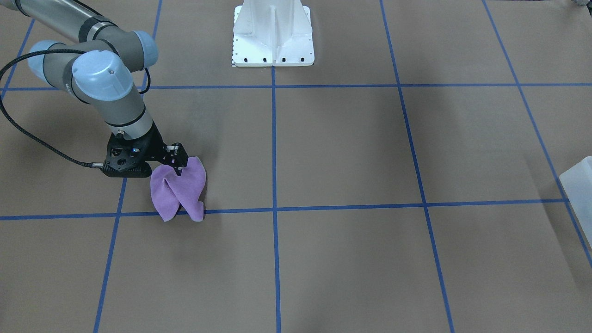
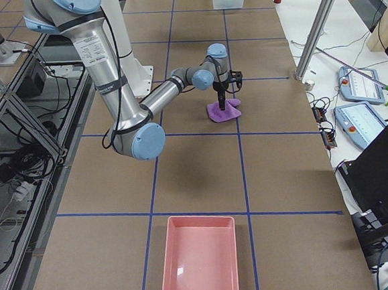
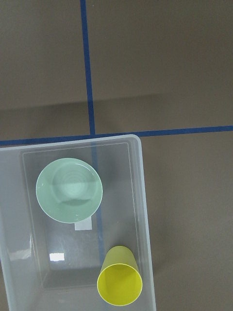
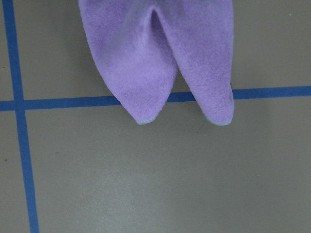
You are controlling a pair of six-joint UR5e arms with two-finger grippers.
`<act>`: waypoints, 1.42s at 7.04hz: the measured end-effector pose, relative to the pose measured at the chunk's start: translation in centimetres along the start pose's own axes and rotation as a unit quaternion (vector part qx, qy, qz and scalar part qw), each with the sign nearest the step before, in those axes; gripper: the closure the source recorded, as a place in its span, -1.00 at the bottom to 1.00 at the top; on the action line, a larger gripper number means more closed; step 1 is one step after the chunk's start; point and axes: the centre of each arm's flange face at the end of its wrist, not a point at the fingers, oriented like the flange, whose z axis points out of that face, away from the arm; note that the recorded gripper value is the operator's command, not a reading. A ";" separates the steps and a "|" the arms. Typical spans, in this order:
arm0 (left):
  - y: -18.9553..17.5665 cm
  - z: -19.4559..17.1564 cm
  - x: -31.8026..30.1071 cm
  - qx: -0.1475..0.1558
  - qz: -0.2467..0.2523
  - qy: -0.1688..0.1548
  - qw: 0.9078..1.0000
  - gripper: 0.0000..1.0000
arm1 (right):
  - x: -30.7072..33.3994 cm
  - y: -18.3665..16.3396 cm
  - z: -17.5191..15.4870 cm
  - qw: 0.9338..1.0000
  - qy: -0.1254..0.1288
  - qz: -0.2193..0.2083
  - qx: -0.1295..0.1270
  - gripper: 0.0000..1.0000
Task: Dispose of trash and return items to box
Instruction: 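Lift the purple cloth with the right gripper and carry it off the table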
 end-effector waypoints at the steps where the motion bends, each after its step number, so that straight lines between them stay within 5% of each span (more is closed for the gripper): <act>1: 0.0 0.0 0.0 0.000 0.000 0.000 1.000 -1.00 | 0.0 0.0 0.3 1.000 -0.001 0.000 0.003 1.00; 6: 0.1 0.1 -0.1 0.003 0.004 0.000 1.000 -1.00 | 0.1 -1.2 -1.8 1.000 -0.011 0.012 0.016 1.00; 8: 1.0 1.1 -0.9 -0.007 -0.005 0.000 1.000 -1.00 | 2.2 -2.8 -6.3 0.999 -0.012 0.033 0.007 1.00; 10: 2.6 2.9 -2.3 -0.023 -0.020 0.002 1.000 -1.00 | 6.0 -3.0 -12.9 1.000 0.025 0.002 -0.005 1.00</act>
